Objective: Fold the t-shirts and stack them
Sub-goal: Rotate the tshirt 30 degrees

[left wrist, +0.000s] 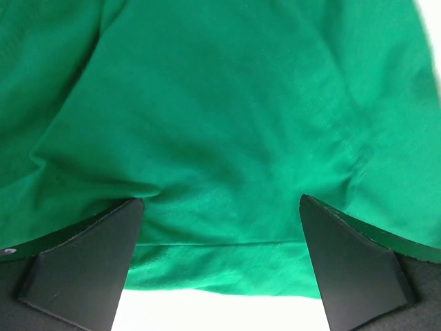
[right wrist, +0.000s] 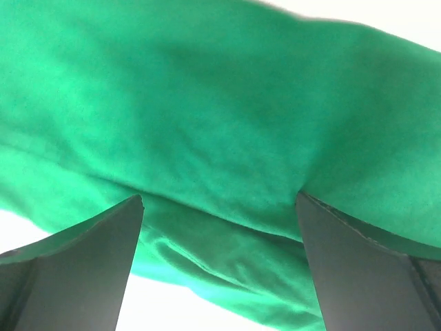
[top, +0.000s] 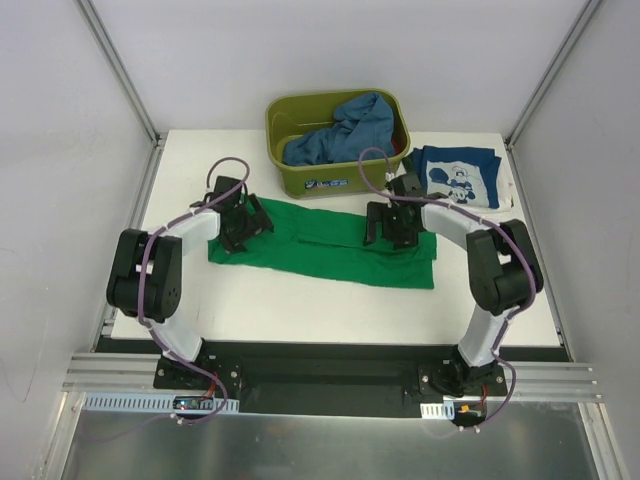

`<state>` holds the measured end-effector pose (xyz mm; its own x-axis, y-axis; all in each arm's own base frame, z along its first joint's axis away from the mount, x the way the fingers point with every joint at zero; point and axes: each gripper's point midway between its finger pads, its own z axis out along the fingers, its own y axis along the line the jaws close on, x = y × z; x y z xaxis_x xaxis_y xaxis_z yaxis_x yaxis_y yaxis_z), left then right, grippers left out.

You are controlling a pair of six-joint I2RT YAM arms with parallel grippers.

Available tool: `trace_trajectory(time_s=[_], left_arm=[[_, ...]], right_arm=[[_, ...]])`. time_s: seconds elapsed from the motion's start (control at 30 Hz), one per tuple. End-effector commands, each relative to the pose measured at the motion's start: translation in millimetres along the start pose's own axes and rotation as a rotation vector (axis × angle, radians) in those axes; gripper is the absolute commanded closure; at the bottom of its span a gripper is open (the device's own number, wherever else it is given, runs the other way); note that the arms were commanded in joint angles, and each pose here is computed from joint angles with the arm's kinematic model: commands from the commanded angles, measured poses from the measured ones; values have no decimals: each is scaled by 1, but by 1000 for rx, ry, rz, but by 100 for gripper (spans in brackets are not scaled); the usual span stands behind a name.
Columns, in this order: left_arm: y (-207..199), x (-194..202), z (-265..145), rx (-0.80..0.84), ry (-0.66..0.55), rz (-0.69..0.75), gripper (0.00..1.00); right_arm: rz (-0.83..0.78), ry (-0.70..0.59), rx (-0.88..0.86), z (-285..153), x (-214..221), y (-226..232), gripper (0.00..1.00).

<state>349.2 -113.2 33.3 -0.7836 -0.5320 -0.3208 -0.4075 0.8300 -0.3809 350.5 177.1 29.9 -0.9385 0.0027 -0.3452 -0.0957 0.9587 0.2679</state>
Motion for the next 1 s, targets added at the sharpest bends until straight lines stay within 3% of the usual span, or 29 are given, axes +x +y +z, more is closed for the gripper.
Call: trace_trajectory(time_s=[0.0, 0.27, 0.4, 0.43, 0.47, 0.5, 0.57, 0.8, 0.97], left_arm=[[30, -4, 24, -108, 67, -80, 1], [57, -68, 17, -219, 30, -144, 1], [61, -99, 36, -249, 17, -125, 1], [55, -111, 40, -239, -2, -129, 3], [49, -114, 45, -212, 18, -130, 18], [53, -111, 53, -219, 66, -159, 13], [41, -132, 52, -188, 31, -165, 1], [27, -185, 63, -186, -51, -108, 1], [4, -215, 47, -125, -122, -90, 1]], right_arm=[[0, 146, -190, -17, 74, 42, 3], [-163, 236, -225, -36, 155, 93, 3], [-193, 248, -272, -36, 168, 123, 3], [-171, 251, -288, -37, 171, 132, 3], [-185, 238, -321, -38, 173, 145, 3], [-183, 239, -331, -38, 175, 151, 3], [-199, 229, -356, -42, 178, 167, 3], [-260, 173, -404, -59, 176, 191, 3], [-250, 0, -367, -91, 156, 175, 3]])
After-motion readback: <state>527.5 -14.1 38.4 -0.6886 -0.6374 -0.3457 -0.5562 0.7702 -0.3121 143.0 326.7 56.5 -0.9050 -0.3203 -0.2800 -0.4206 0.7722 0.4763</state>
